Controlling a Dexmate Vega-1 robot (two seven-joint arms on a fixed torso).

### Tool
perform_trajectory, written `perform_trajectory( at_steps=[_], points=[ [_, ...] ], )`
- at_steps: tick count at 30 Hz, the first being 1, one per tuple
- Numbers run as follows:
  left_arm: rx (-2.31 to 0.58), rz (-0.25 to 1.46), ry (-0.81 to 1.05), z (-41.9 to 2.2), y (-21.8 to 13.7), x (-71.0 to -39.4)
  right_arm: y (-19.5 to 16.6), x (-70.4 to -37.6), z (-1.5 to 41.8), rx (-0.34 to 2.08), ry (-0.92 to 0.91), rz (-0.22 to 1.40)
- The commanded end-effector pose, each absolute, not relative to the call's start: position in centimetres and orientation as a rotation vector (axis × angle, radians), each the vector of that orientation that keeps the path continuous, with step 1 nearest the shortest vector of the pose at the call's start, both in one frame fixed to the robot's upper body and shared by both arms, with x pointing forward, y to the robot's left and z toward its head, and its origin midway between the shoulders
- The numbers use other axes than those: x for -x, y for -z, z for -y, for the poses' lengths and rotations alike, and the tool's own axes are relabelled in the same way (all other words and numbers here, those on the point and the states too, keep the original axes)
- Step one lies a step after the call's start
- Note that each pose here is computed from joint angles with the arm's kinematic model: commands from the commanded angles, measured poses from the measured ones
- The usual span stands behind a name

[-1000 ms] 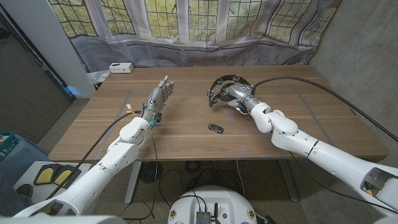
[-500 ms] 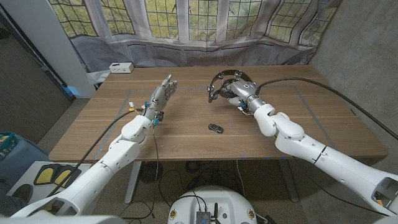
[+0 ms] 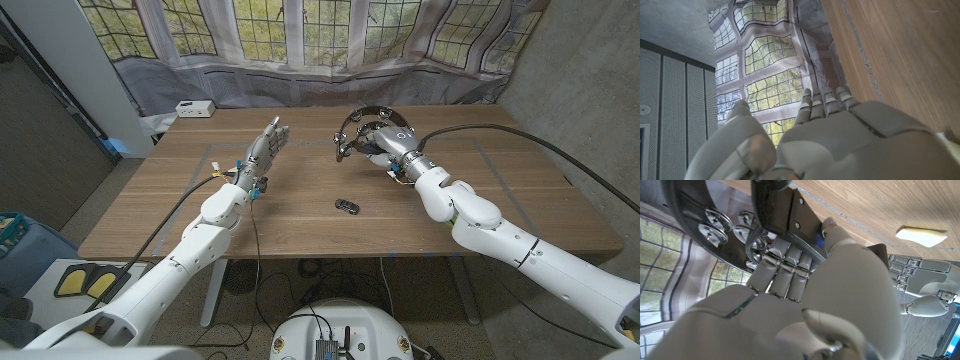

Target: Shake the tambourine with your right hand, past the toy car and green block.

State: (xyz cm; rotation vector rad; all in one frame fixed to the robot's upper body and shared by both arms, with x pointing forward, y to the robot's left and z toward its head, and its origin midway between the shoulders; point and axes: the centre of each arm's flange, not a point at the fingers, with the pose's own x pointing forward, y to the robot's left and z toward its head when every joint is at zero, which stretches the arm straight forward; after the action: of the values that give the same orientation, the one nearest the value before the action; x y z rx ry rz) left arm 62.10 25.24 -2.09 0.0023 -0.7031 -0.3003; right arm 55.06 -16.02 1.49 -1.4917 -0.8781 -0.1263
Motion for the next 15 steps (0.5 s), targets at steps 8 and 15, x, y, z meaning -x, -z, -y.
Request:
perform_trajectory(
  at_steps=[8,15],
  points=[
    [0.027,0.696,0.304,-26.6,1.5,-61.0,-2.7,-53.7,14.5,1.446,0.126,0.879],
    [0.036,0.698,0.331,-26.6,1.6,-61.0,-3.6,-53.1,14.2,1.445,0.150,0.882]
  ],
)
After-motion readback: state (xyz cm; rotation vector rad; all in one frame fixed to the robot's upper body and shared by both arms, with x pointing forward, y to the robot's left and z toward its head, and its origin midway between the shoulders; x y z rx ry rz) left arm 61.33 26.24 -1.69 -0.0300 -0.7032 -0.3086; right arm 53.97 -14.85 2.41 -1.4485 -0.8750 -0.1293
